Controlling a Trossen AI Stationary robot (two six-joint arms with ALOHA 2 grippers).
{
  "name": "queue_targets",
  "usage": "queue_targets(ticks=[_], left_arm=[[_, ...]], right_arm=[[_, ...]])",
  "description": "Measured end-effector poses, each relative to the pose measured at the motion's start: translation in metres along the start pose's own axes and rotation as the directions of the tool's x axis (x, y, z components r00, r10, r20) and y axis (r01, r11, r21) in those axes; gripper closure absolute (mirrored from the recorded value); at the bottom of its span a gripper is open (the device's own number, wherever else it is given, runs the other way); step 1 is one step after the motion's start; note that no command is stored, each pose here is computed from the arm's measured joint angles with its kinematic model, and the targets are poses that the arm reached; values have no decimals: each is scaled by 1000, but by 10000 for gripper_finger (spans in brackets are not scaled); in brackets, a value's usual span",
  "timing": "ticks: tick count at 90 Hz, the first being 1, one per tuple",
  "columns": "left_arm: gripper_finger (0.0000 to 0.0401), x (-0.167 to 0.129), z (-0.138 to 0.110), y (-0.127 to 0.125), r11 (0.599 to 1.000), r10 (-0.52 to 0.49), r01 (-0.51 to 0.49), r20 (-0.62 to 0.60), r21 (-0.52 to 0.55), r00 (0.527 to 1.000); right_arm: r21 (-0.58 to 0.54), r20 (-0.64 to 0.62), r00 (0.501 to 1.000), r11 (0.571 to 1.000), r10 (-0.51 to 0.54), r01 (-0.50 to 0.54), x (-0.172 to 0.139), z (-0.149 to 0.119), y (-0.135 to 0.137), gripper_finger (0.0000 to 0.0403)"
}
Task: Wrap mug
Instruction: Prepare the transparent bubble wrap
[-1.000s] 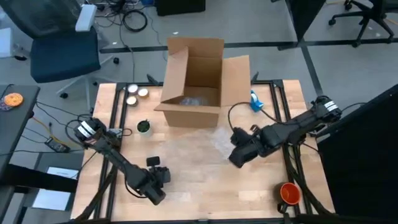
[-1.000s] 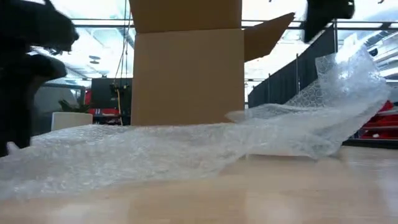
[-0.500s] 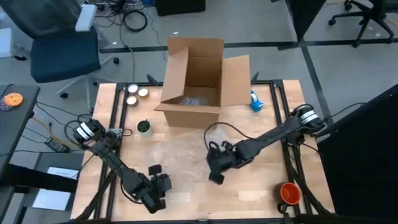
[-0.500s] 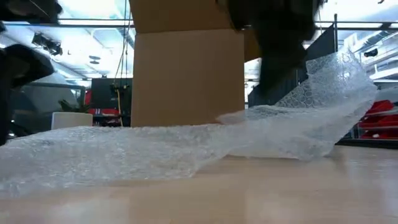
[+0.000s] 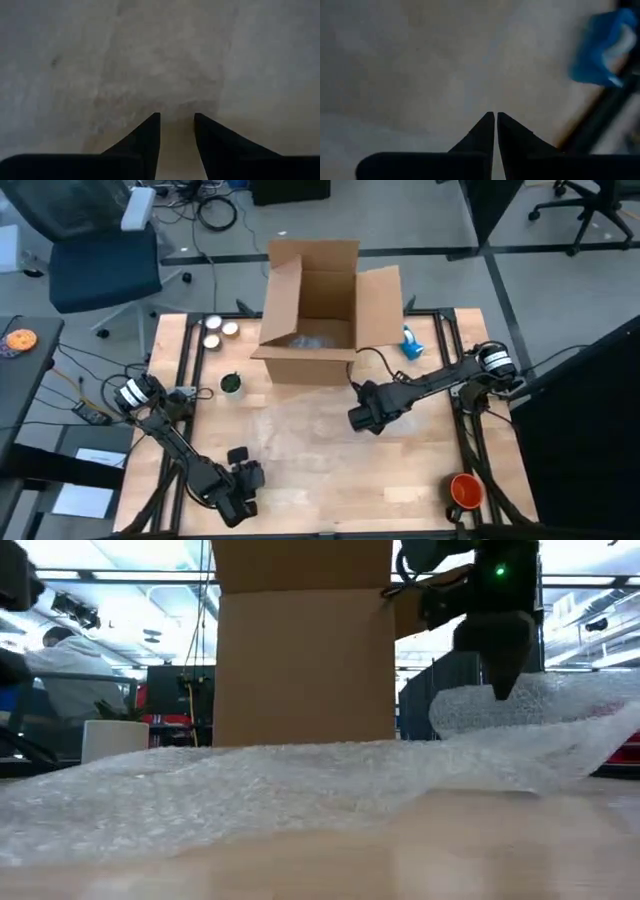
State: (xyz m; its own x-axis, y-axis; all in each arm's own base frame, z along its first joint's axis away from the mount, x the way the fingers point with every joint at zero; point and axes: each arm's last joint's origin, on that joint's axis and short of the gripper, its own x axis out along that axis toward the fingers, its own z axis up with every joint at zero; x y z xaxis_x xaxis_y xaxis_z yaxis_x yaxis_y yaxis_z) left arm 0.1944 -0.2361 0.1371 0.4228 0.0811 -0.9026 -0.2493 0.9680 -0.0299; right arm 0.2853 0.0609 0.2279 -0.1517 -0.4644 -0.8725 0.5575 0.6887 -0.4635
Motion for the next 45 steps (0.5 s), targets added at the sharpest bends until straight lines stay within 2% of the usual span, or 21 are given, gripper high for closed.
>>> queue_targets(ticks=[9, 19, 27, 35, 39, 45], left_arm=[[295, -9, 4, -12, 998, -59, 59, -12, -1, 998], [295, -25, 20, -31, 990, -138, 134, 87, 54, 987], [295, -33, 34, -39, 990, -131, 110, 271, 89, 954], [295, -34, 49, -43, 995, -96, 85, 472, 44, 877], [295, -31, 53, -41, 997, -82, 77, 512, 32, 855], [295, -25, 58, -35, 998, -68, 56, 504, 40, 861]], right_arm=[[-14, -24, 999, 999, -33, 33, 1, 0, -5, 403], [4, -19, 1000, 1000, 5, -5, 4, 6, -4, 403], [13, -27, 994, 995, 104, -104, 5, 12, 1, 403], [40, 0, 980, 979, 199, -199, 4, 17, 9, 403], [57, 30, 971, 969, 239, -240, 3, 19, 13, 403], [74, 95, 944, 944, 315, -322, 0, 23, 23, 403]])
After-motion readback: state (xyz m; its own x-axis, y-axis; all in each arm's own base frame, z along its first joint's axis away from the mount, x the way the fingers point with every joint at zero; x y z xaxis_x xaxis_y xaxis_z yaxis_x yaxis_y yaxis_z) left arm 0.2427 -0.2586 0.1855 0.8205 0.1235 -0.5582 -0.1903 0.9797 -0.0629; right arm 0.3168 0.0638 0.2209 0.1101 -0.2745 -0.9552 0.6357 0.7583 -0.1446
